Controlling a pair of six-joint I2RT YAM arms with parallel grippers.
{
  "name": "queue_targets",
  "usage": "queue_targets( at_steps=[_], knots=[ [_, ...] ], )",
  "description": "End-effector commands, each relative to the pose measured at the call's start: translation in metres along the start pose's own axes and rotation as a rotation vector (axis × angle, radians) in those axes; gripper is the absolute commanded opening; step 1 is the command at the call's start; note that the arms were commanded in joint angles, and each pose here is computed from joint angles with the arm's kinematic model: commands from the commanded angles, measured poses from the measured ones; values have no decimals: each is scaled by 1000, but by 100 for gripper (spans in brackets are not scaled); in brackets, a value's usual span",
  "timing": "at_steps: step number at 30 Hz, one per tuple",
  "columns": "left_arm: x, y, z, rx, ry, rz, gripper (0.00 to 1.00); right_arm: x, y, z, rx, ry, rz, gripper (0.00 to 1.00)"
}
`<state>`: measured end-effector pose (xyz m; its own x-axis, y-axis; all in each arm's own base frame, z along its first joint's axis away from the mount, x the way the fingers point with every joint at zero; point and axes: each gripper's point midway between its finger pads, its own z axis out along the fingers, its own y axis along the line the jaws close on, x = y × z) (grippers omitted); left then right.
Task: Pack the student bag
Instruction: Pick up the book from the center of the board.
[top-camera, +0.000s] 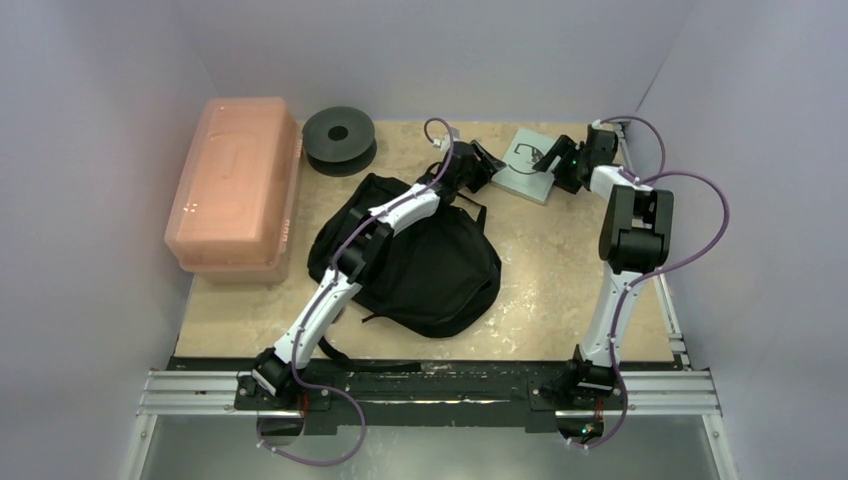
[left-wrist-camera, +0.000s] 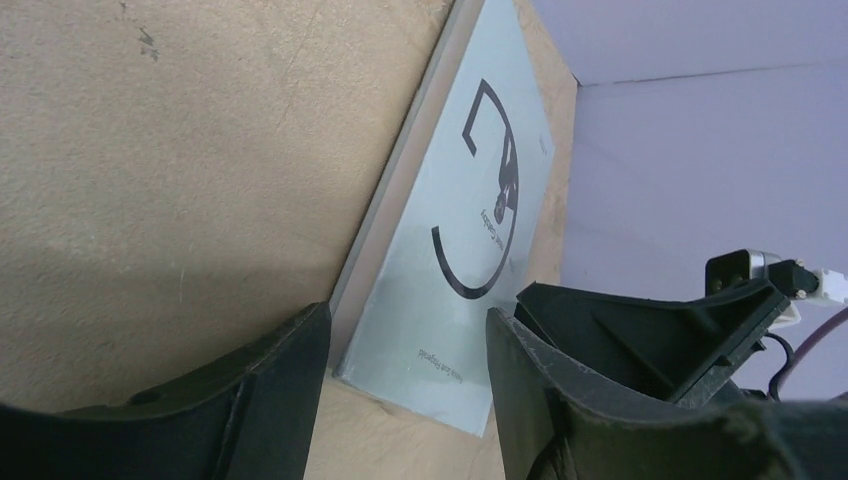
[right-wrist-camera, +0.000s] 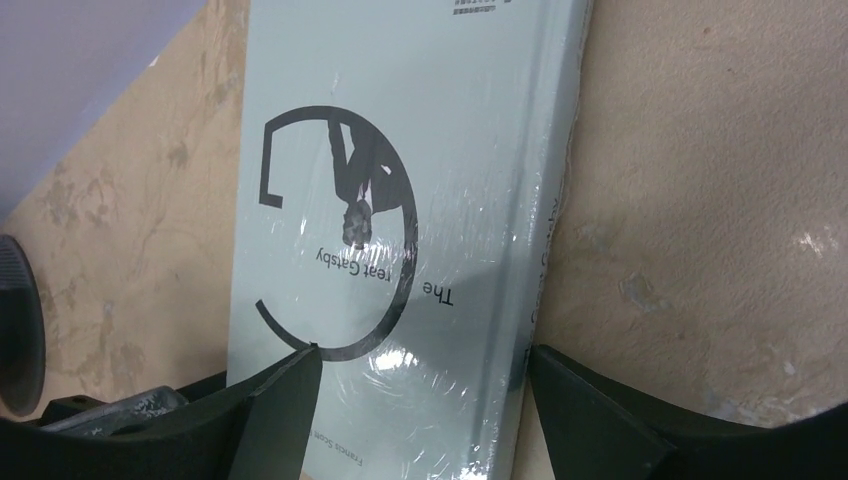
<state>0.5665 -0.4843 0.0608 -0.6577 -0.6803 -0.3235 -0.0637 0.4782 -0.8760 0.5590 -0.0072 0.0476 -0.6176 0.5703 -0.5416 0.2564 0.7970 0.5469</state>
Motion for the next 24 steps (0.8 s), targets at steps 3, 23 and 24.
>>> queue_targets(
  at_steps=[3,23,24],
  knots=[
    [6,-64,-25,198,131,49,54,8,40,7,-112,35,-61,75],
    [53,-146,-120,363,376,141,49,62,75,-7,-276,150,12,62],
    [56,-145,-123,356,383,142,49,65,75,-9,-279,156,14,62]
  ],
)
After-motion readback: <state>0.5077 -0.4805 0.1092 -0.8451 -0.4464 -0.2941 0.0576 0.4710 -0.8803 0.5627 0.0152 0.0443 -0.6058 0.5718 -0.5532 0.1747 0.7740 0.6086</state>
